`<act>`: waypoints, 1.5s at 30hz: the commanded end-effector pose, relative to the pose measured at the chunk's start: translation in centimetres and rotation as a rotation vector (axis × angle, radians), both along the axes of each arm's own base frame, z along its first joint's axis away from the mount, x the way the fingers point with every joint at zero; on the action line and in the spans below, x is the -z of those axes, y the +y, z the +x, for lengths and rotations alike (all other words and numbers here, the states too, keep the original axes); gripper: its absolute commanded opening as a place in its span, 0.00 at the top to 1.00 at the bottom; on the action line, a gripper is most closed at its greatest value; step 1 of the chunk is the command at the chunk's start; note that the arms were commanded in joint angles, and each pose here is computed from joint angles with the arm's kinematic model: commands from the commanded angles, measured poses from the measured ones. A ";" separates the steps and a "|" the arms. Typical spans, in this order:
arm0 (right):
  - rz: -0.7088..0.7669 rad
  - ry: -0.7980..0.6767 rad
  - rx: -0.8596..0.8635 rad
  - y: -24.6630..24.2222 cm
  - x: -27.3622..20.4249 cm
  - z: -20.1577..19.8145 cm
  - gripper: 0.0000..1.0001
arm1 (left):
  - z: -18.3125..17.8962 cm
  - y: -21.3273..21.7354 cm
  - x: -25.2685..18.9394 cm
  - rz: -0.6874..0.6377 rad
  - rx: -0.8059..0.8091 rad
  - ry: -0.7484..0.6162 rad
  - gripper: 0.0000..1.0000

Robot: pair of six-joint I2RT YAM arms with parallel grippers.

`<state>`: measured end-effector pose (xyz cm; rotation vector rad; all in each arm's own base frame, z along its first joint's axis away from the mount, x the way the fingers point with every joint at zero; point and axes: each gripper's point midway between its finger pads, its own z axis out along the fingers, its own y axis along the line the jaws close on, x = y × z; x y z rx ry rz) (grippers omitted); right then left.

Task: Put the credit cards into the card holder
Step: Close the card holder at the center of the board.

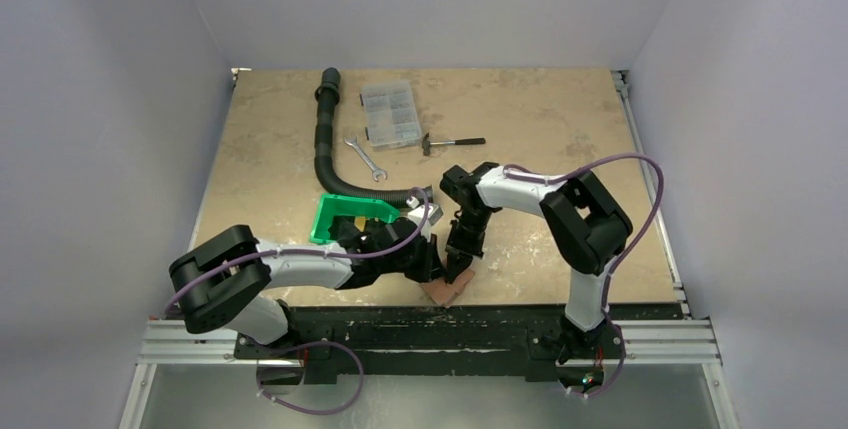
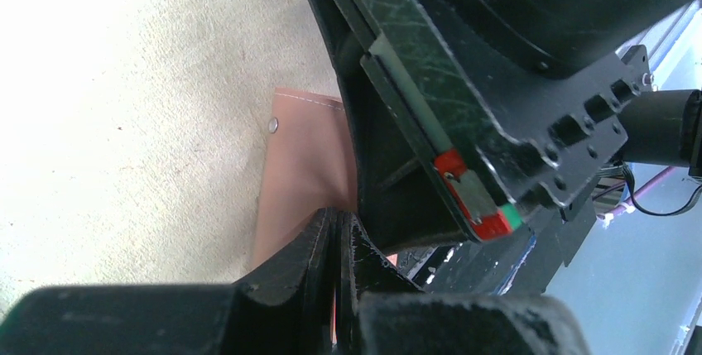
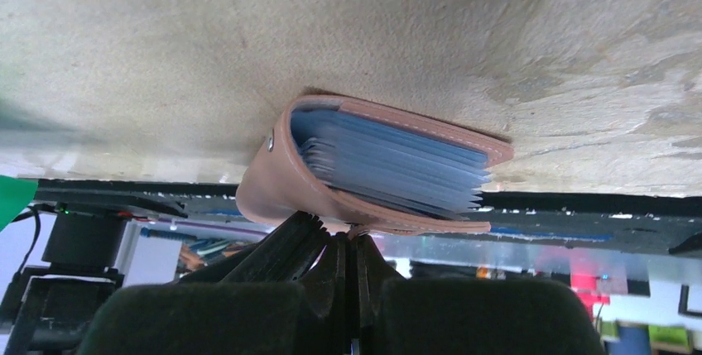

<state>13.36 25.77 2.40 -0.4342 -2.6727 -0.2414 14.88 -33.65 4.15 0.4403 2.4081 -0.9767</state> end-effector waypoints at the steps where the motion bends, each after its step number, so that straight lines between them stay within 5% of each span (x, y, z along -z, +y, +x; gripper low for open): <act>1: -0.221 -0.263 -0.043 -1.8 12.2 3.7 1.00 | -2.4 2.1 2.5 0.088 0.057 0.071 1.00; 12: -0.399 -0.332 -0.012 -3.1 14.3 6.4 1.00 | -2.0 3.1 2.0 0.105 0.028 0.051 0.99; 22: -0.475 -0.386 -0.043 -3.8 13.3 7.7 1.00 | 1.7 8.0 -5.7 0.226 -0.126 -0.120 0.73; 30: -0.471 -0.448 -0.010 -1.8 13.0 8.8 0.96 | 0.6 6.5 -15.7 -0.040 -0.081 -0.192 0.69; 34: -0.489 -0.442 0.032 -1.9 13.5 8.2 0.84 | 0.8 7.8 -15.8 -0.020 -0.124 -0.206 0.69; 38: -0.439 -0.473 0.041 -1.1 11.7 8.2 0.59 | 0.5 8.5 -15.3 0.006 -0.125 -0.202 0.69; 45: -0.185 -0.703 0.053 2.2 -0.3 11.5 0.24 | 1.0 8.6 -14.0 0.061 -0.135 -0.201 0.68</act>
